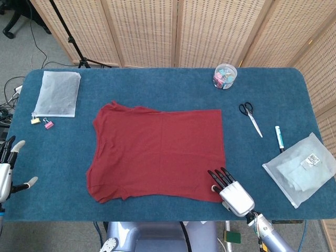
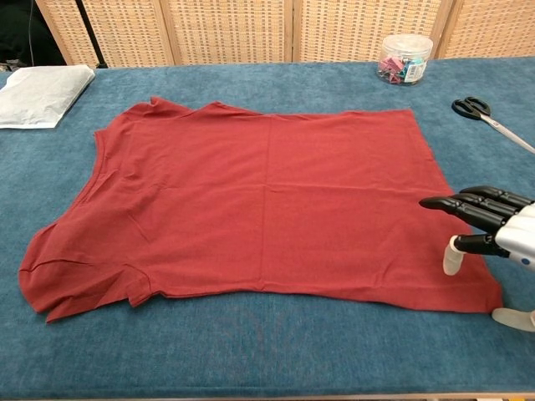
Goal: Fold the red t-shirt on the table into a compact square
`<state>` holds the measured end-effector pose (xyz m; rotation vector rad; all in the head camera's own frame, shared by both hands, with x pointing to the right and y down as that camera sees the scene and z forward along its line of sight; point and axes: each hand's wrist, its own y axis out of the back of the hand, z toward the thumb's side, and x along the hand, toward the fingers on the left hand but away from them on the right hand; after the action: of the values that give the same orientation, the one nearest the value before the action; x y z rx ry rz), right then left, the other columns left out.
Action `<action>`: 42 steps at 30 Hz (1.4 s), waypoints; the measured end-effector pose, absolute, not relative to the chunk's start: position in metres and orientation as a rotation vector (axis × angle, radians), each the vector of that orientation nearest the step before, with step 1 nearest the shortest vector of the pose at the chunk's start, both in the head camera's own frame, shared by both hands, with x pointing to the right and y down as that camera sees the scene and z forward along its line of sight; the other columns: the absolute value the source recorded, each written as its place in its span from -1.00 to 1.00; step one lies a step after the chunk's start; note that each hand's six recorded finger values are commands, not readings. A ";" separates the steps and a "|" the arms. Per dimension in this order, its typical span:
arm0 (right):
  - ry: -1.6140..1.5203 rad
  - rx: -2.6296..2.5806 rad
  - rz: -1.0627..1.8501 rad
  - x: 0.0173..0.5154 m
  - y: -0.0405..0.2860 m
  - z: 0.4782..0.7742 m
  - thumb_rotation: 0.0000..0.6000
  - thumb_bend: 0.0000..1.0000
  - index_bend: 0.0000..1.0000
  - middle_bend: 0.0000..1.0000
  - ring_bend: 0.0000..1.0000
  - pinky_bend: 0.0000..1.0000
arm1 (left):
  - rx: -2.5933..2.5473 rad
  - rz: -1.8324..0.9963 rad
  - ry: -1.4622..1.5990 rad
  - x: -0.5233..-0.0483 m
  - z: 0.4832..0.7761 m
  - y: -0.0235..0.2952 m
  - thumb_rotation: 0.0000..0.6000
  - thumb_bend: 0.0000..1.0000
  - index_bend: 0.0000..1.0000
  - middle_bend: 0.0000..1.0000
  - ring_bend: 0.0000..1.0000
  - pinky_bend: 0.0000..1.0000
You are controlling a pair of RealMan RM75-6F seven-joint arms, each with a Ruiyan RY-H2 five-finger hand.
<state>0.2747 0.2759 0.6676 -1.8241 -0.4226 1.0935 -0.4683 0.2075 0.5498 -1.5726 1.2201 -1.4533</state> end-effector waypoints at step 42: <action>-0.523 -1.876 0.995 0.264 0.269 0.675 1.00 0.03 0.33 -1.00 -1.00 -1.00 | -1.719 -1.235 1.005 -0.444 0.577 0.219 1.00 -1.00 -0.66 -1.00 -1.00 -1.00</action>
<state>0.2642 0.2692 0.6747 -1.8758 -0.5234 0.9947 -0.4435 0.2191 0.5769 -1.7187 1.0050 -1.2351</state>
